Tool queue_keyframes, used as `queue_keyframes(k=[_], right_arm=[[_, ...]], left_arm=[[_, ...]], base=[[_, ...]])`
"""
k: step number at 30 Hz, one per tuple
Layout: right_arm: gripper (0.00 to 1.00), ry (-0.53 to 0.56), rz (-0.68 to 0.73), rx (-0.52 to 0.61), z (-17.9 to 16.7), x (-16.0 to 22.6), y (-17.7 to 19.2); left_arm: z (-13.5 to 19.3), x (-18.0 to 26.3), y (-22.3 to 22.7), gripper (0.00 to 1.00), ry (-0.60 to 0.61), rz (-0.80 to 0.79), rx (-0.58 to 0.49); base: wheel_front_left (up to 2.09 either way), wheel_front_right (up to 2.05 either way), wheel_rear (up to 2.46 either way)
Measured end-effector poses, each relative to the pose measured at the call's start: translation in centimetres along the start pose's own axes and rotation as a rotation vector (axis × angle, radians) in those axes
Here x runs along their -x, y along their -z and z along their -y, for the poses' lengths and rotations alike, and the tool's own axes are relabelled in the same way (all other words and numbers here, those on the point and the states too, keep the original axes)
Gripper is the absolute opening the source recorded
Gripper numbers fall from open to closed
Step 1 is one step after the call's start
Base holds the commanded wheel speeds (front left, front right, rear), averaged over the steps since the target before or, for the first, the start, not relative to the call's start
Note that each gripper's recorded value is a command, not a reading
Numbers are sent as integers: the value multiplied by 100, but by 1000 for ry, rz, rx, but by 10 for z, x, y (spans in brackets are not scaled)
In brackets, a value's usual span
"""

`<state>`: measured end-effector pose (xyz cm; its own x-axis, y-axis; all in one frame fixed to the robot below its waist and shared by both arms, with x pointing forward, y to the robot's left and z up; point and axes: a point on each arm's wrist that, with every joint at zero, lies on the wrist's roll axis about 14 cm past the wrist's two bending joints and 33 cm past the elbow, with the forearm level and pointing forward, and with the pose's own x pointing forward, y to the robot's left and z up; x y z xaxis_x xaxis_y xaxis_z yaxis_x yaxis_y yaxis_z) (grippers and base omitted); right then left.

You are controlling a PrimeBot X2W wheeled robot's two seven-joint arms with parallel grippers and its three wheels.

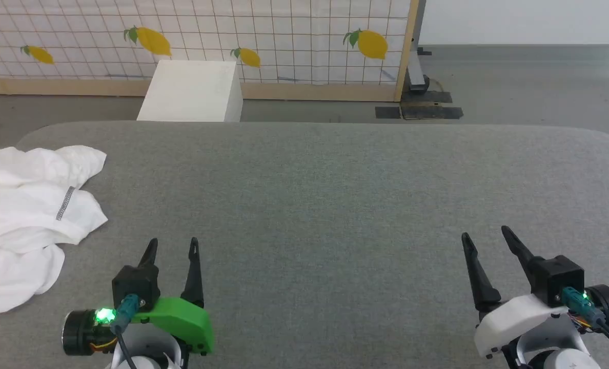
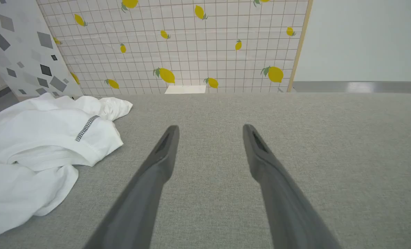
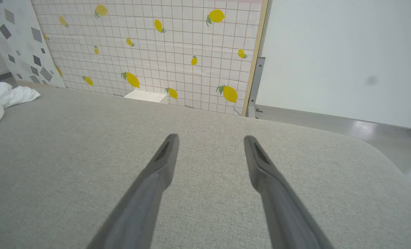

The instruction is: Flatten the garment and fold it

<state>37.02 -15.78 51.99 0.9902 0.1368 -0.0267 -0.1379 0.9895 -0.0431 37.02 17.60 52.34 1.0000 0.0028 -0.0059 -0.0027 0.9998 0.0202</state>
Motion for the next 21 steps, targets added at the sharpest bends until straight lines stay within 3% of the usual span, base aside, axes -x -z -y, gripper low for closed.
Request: queue_keyframes(k=[21], right_arm=[[100,-119,34,-5,-38,-22,-5]], left_arm=[[-38,21,3,100,-135,18,30]], base=[[0,0,0]])
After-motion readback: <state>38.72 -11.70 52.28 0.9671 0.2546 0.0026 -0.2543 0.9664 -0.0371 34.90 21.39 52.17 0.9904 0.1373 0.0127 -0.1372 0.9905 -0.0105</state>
